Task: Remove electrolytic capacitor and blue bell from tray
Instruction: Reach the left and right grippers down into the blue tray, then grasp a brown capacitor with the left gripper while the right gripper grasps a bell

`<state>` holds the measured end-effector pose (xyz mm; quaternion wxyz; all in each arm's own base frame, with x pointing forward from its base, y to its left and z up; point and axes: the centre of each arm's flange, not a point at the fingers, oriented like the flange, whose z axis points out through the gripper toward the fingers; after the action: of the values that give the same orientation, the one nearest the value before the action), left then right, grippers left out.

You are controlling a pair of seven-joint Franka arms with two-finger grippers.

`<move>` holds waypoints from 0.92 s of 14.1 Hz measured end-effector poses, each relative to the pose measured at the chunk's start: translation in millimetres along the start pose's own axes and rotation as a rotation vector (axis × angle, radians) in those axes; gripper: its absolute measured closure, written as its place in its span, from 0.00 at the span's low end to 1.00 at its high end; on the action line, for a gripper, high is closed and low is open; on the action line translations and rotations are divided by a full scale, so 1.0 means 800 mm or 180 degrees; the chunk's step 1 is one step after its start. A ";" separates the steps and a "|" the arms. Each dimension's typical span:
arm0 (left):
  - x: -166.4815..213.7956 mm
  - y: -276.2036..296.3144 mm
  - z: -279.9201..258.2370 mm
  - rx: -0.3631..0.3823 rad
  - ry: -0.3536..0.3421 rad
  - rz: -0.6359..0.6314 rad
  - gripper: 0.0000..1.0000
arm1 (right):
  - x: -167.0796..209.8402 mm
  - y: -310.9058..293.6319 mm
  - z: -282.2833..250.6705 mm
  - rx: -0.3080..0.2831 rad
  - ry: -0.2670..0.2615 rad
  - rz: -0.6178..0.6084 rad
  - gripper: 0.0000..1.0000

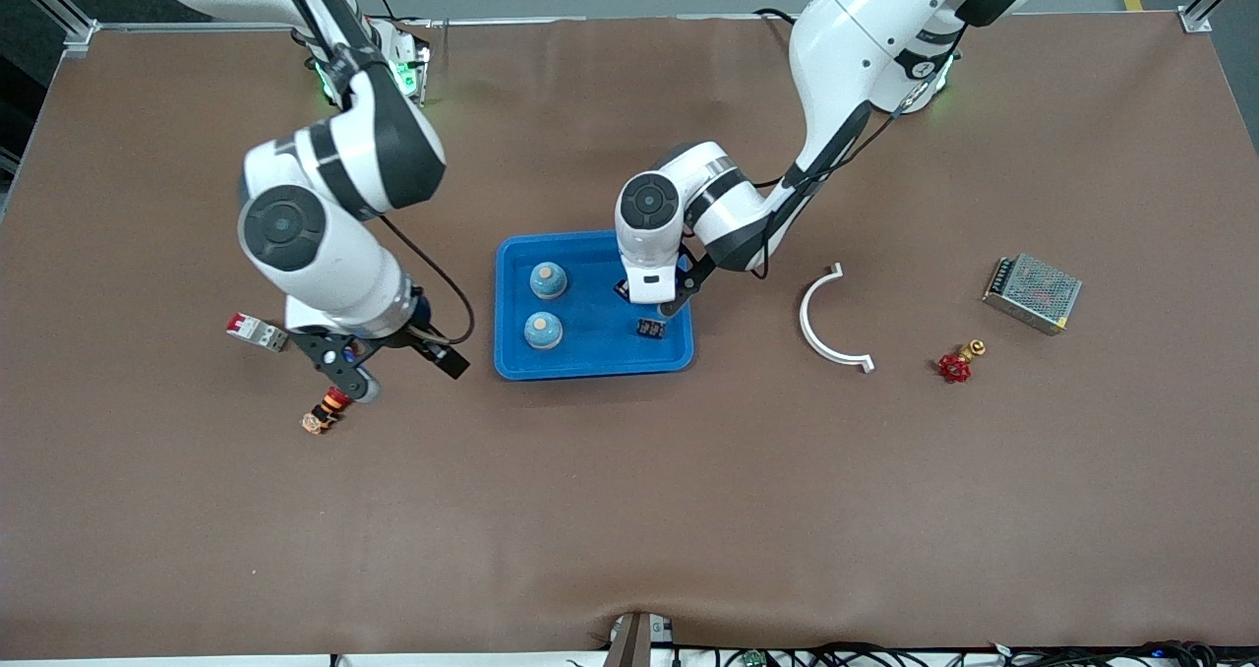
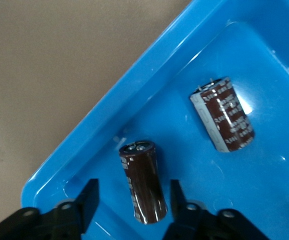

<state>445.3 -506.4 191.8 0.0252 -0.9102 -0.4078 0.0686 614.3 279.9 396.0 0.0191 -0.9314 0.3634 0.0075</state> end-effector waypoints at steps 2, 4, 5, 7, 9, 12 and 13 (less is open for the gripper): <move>0.001 0.002 0.007 -0.0035 -0.0019 -0.0010 0.41 | -0.024 -0.010 0.035 -0.0063 -0.0024 0.0002 0.00; 0.002 0.002 0.016 -0.0022 -0.0028 -0.0008 0.48 | -0.032 -0.013 0.061 -0.0141 -0.0052 0.0002 0.00; 0.001 0.002 0.019 -0.0019 -0.0020 0.0005 0.58 | -0.032 -0.013 0.070 -0.0173 -0.0064 0.0002 0.00; 0.002 0.002 0.014 0.0026 0.0088 0.0076 0.70 | -0.035 -0.013 0.082 -0.0203 -0.0075 -0.0006 0.00; 0.012 0.003 -0.013 0.0106 0.0264 0.0125 0.70 | -0.038 -0.013 0.095 -0.0157 -0.0060 0.0025 0.00; 0.038 0.000 -0.105 0.0077 0.0452 0.0265 0.70 | -0.052 -0.011 0.121 -0.0063 -0.0022 0.0109 0.00; 0.058 -0.007 -0.139 0.0092 0.0507 0.0322 0.70 | -0.058 -0.010 0.129 -0.0048 -0.0015 0.0113 0.00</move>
<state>488.1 -467.3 297.3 0.0673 -0.9317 -0.3569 0.0031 585.7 321.7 294.2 0.0129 -0.9250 0.3796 0.0128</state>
